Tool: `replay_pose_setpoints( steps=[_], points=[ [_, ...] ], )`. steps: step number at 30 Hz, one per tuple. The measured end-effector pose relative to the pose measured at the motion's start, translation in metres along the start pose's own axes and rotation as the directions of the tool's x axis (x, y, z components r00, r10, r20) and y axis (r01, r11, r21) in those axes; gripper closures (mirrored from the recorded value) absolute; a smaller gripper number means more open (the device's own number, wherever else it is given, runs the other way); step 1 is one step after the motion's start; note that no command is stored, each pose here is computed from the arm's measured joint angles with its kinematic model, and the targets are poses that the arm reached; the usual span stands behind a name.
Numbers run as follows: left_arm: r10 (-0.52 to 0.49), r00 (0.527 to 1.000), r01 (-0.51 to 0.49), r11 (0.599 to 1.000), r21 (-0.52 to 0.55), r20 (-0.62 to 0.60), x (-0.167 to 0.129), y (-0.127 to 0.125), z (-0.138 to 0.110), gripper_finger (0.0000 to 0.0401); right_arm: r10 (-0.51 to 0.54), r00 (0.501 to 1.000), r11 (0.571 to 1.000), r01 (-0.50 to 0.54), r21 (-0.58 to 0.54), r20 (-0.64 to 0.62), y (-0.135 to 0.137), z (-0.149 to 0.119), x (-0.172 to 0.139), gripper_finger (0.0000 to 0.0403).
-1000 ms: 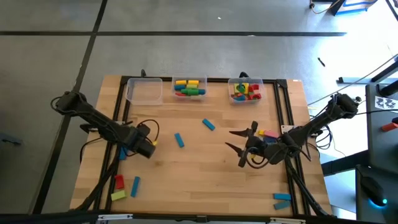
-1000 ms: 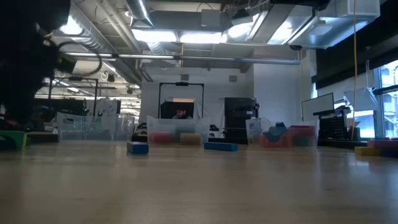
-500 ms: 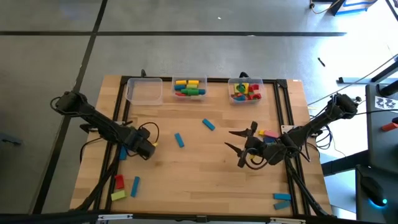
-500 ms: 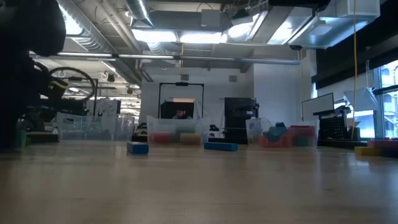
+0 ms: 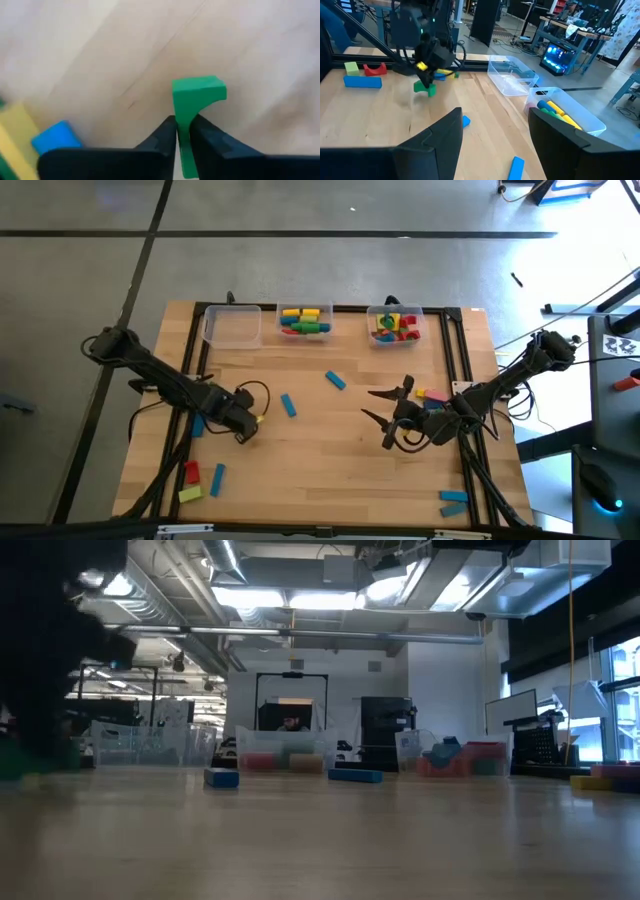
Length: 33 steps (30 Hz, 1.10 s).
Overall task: Sort blocks by size
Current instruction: Put the green arch block into the right transparent bin
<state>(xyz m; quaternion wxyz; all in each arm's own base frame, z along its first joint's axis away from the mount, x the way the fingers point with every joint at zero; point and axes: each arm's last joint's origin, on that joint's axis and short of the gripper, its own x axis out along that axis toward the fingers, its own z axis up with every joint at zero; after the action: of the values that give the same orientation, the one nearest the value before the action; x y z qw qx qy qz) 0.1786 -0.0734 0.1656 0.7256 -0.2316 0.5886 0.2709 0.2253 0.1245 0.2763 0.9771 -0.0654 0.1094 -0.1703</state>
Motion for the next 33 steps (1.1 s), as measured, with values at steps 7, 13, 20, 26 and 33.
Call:
replay_pose_setpoints(
  steps=[7,13,20,26,33],
  points=[
    [-0.174,0.937,0.136,0.980,0.143,0.302,-0.037,-0.031,0.040,0.0375,0.002,1.000,1.000,-0.003,0.027,0.019,0.000,0.003,0.000,0.0182],
    [-0.285,0.825,0.204,0.955,0.214,0.488,-0.040,-0.036,0.082,0.0366,0.019,0.999,0.998,-0.022,0.064,0.047,0.001,0.007,0.000,0.0182],
    [-0.328,0.650,0.156,0.940,0.302,0.685,-0.025,-0.042,0.137,0.0370,0.030,0.998,0.997,-0.034,0.072,0.054,0.001,0.008,0.000,0.0182],
    [-0.249,0.595,0.071,0.963,0.259,0.764,-0.006,-0.040,0.194,0.0364,0.037,0.996,0.997,-0.043,0.062,0.086,0.002,0.012,-0.001,0.0182],
    [-0.244,0.549,0.034,0.962,0.270,0.799,0.011,-0.046,0.268,0.0369,0.038,0.996,0.998,-0.043,0.055,0.086,0.002,0.012,-0.001,0.0182]
  ],
)
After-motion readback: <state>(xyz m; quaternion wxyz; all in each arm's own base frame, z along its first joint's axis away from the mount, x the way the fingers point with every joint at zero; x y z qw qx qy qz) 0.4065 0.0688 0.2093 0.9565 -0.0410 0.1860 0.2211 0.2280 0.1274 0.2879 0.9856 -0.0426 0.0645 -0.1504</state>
